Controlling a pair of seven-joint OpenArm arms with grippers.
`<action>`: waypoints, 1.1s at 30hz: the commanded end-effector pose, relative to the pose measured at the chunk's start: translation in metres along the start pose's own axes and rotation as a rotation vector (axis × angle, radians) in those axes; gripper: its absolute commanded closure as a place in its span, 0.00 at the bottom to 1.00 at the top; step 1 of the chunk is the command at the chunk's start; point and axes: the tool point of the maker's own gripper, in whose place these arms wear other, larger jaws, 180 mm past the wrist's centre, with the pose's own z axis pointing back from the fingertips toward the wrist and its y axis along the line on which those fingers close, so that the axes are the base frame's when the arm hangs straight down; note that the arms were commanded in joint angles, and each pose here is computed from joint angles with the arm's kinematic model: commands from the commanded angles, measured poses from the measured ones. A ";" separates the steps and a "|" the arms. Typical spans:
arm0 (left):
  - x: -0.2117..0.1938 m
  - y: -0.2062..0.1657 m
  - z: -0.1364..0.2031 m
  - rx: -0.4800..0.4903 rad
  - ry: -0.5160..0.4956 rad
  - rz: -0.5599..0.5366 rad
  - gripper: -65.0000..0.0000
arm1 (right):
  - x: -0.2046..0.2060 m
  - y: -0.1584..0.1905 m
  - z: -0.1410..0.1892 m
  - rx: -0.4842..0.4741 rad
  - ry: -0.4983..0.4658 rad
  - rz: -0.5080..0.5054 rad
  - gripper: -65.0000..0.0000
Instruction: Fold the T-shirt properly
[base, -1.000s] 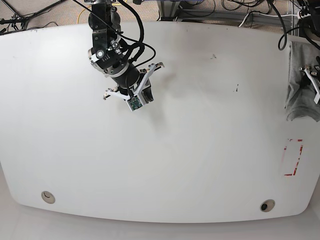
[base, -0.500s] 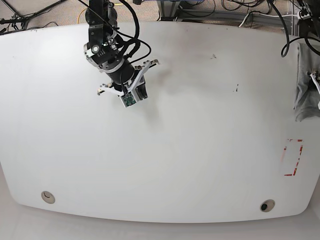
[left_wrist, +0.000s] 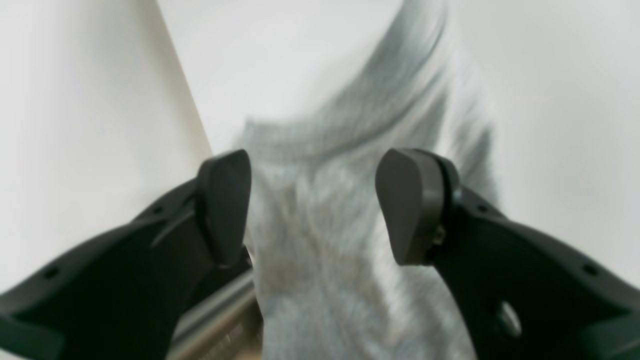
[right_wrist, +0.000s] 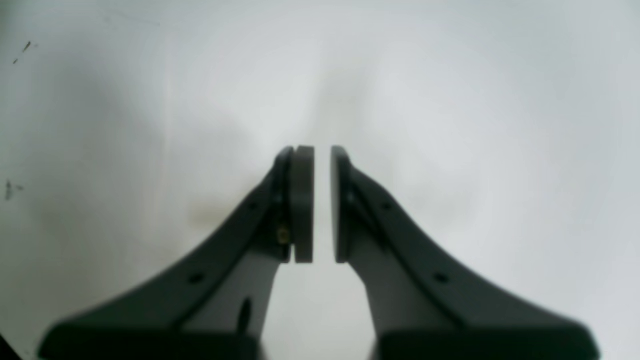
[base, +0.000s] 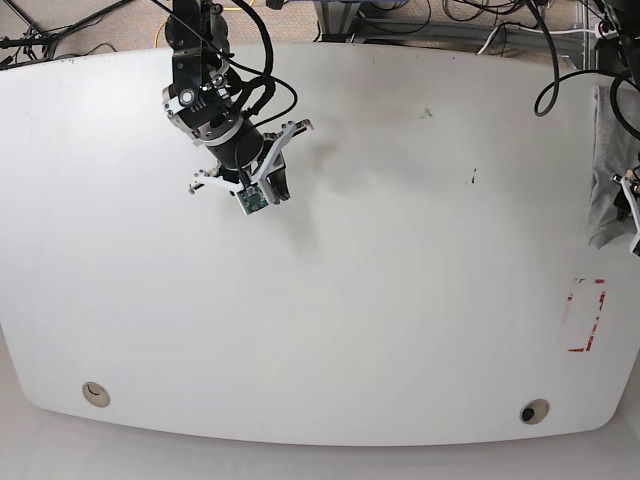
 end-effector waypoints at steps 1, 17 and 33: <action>0.042 0.004 0.010 0.034 -0.148 -0.012 0.41 | 0.016 -0.008 0.004 -0.013 -0.093 0.025 0.92; 0.109 -0.167 0.042 -0.188 -0.534 0.063 0.51 | -0.024 -0.064 0.045 -0.177 -0.187 -0.050 0.92; 0.073 -0.282 0.124 -0.287 -0.496 0.335 0.52 | -0.115 -0.035 0.100 -0.178 -0.029 -0.139 0.92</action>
